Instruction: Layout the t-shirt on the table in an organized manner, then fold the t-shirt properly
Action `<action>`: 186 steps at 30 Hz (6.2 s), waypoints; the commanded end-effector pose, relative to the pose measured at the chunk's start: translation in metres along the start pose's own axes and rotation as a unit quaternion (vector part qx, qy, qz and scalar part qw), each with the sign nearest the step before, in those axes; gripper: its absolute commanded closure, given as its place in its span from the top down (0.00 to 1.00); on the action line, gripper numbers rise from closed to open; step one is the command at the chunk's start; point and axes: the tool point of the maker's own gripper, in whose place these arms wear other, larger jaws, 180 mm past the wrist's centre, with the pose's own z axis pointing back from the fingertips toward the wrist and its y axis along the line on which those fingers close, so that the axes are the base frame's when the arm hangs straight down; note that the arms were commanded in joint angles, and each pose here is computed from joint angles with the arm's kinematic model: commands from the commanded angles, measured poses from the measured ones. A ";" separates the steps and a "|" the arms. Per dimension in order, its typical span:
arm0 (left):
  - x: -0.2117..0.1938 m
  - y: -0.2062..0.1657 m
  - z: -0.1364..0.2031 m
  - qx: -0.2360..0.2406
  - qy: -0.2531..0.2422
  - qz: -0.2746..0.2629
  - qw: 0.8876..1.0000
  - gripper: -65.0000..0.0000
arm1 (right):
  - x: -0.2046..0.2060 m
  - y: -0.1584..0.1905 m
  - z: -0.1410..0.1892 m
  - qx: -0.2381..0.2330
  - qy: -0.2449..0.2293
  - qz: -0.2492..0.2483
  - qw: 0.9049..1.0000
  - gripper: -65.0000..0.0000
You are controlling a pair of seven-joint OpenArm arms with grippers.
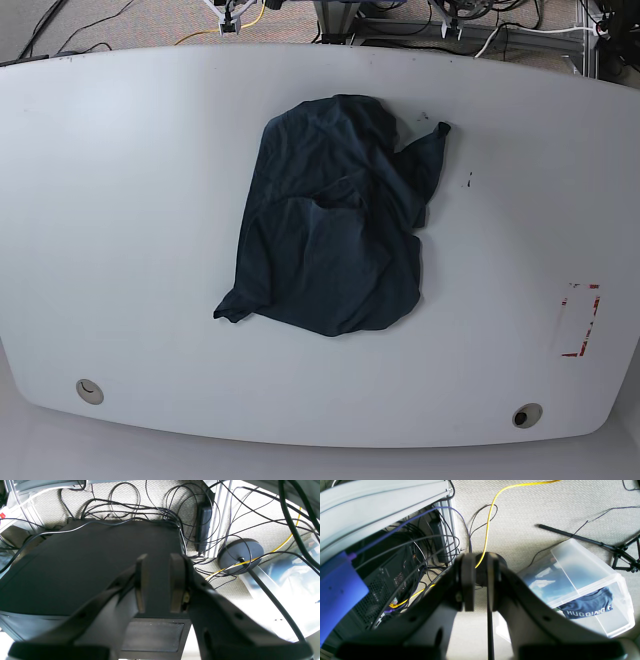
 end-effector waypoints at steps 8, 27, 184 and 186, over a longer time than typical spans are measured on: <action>0.000 0.001 0.000 0.002 -0.001 -0.001 1.000 0.19 | -0.005 -0.003 0.001 -0.002 0.003 -0.002 1.000 0.13; 0.001 0.001 0.000 -0.001 -0.006 0.001 1.000 0.19 | -0.002 -0.003 0.001 -0.001 0.000 -0.003 1.000 0.13; -0.033 0.068 0.145 0.064 -0.152 -0.192 0.967 0.23 | 0.031 -0.069 0.139 -0.087 -0.163 0.114 0.976 0.12; -0.031 0.063 0.145 0.058 -0.155 -0.196 0.967 0.23 | 0.037 -0.068 0.143 -0.088 -0.170 0.118 0.974 0.12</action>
